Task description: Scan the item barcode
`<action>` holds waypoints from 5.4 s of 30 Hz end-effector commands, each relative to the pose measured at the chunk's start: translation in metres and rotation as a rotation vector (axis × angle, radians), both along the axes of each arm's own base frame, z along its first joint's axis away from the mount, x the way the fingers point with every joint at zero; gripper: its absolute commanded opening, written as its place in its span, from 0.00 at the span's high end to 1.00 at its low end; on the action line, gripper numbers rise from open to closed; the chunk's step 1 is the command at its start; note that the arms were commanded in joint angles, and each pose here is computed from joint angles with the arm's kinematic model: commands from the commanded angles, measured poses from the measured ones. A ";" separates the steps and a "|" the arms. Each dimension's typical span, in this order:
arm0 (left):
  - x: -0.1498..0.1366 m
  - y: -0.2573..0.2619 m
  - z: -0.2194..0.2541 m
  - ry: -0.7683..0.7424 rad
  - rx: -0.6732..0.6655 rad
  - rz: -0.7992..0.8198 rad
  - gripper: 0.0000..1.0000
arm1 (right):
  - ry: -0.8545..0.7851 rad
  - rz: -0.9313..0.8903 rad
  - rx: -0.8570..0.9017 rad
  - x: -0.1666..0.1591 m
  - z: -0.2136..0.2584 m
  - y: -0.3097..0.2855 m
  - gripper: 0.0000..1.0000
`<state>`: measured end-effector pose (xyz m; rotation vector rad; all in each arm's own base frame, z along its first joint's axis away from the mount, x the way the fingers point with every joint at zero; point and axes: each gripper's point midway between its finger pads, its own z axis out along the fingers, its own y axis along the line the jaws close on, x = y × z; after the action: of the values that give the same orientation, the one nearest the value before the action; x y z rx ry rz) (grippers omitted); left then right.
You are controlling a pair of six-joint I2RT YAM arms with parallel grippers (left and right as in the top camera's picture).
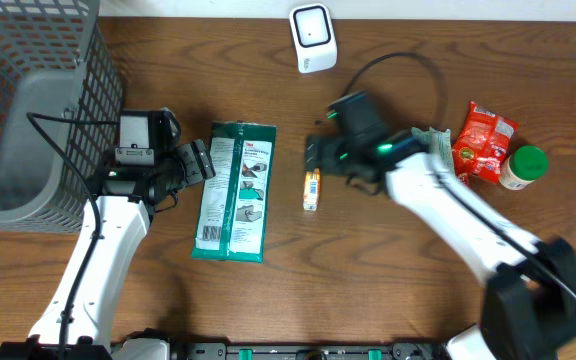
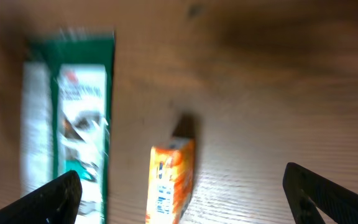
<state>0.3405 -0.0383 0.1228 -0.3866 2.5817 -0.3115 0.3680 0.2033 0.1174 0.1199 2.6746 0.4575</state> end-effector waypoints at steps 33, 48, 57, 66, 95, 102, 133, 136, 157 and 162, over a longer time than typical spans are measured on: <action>-0.002 0.001 -0.005 0.014 0.008 -0.006 0.19 | 0.038 0.041 -0.077 -0.026 -0.006 0.019 0.03; -0.002 0.001 -0.005 0.014 0.008 -0.005 0.18 | 0.137 0.110 -0.200 -0.040 -0.078 0.042 0.39; -0.002 0.001 -0.005 0.015 0.008 -0.006 0.18 | 0.141 0.116 -0.204 -0.042 -0.078 0.043 0.62; -0.002 0.001 -0.005 0.015 0.008 -0.005 0.18 | 0.154 0.121 -0.213 -0.045 -0.085 0.044 0.65; -0.002 0.001 -0.005 0.015 0.007 -0.006 0.18 | 0.208 0.133 0.040 -0.021 -0.047 -0.003 0.93; -0.002 0.001 -0.005 0.015 0.007 -0.006 0.18 | 0.215 0.119 0.029 -0.023 -0.065 -0.020 0.82; -0.002 0.001 -0.005 0.014 0.007 -0.005 0.18 | 0.206 0.135 -0.157 -0.018 -0.046 -0.054 0.48; -0.002 0.001 -0.005 0.014 0.007 -0.005 0.18 | 0.170 0.109 -0.281 -0.022 -0.046 -0.047 0.49; -0.002 0.001 -0.005 0.014 0.007 -0.005 0.18 | 0.039 0.079 -0.831 -0.040 -0.080 -0.042 0.60; -0.002 0.001 -0.005 0.014 0.007 -0.005 0.18 | 0.055 0.085 -0.867 -0.040 -0.094 -0.044 0.64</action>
<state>0.3405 -0.0383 0.1227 -0.3867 2.5821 -0.3114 0.3224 0.1608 0.0242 -0.2615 2.7225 -0.6547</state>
